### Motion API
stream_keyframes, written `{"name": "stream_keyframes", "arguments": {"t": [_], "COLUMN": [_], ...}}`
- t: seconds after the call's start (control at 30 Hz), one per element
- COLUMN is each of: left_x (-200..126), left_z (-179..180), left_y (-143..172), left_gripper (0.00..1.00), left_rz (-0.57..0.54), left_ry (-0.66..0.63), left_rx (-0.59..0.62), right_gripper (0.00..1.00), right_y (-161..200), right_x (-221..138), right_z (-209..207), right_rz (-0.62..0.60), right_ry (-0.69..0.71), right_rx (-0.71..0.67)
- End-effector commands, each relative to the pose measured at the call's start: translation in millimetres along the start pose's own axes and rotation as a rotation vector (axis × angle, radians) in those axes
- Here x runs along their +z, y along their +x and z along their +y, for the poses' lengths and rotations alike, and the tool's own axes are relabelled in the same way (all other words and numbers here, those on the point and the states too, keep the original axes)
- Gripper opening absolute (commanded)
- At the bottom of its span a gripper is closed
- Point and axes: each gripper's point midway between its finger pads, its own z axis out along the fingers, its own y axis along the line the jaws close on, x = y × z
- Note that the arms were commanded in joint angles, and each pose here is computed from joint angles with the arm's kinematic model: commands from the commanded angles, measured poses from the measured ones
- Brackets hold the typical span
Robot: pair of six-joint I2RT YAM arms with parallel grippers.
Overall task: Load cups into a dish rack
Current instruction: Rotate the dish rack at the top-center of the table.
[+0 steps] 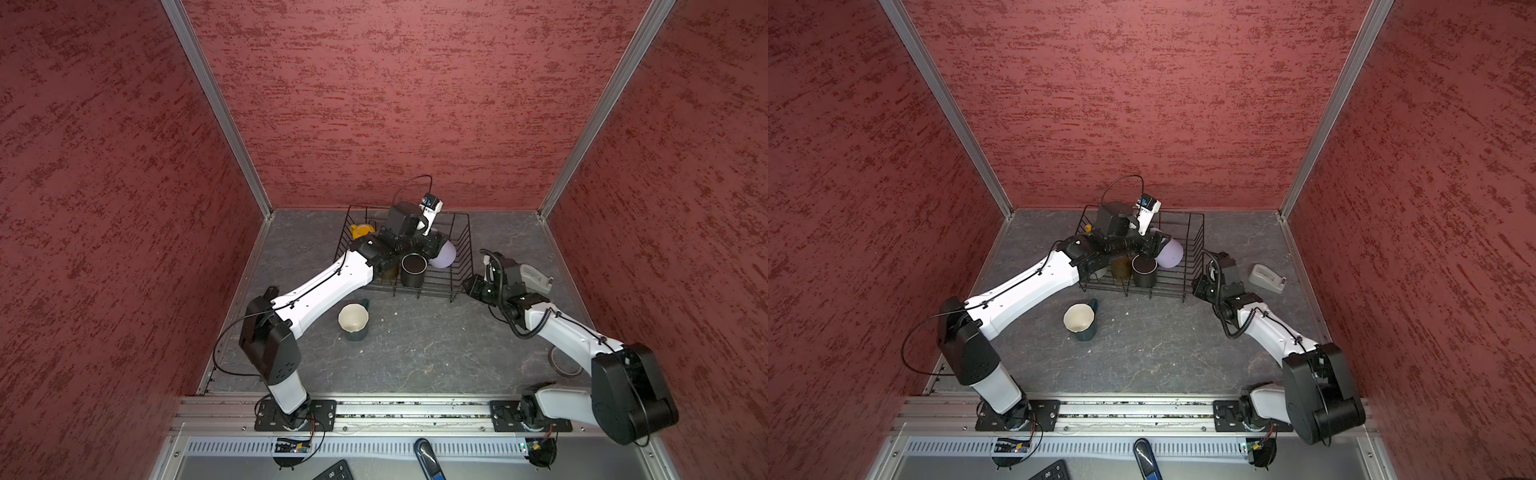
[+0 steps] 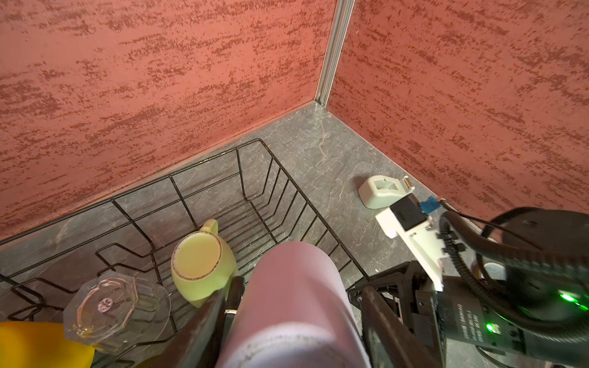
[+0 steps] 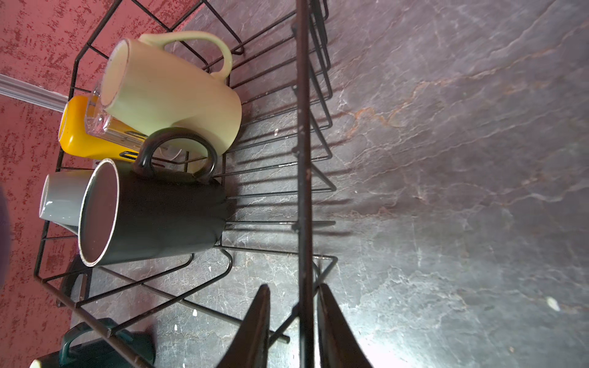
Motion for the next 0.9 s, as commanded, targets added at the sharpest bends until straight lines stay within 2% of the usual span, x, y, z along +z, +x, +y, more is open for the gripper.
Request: {"name": "stream_keyframes", "arguments": {"t": [0.0, 0.73, 0.87], "left_x": [1.7, 53.9, 62.6], "left_z": [-2.9, 7.5, 7.5], "left_y": [-25.5, -2.9, -1.2], "left_gripper": [0.00, 0.00, 0.00], "left_rz": [-0.075, -0.022, -0.029], "left_ry": [-0.004, -0.063, -0.070], "left_rx": [0.009, 0.037, 0.039], "right_gripper": [0.26, 0.25, 0.27], "right_y": [20.6, 55.7, 60.0], "right_x": [-0.8, -14.1, -17.7], "right_z": [10.1, 31.0, 30.3], "right_rz": [0.047, 0.087, 0.089], "right_ry": [-0.030, -0.065, -0.068], "right_rx": [-0.010, -0.006, 0.000]}}
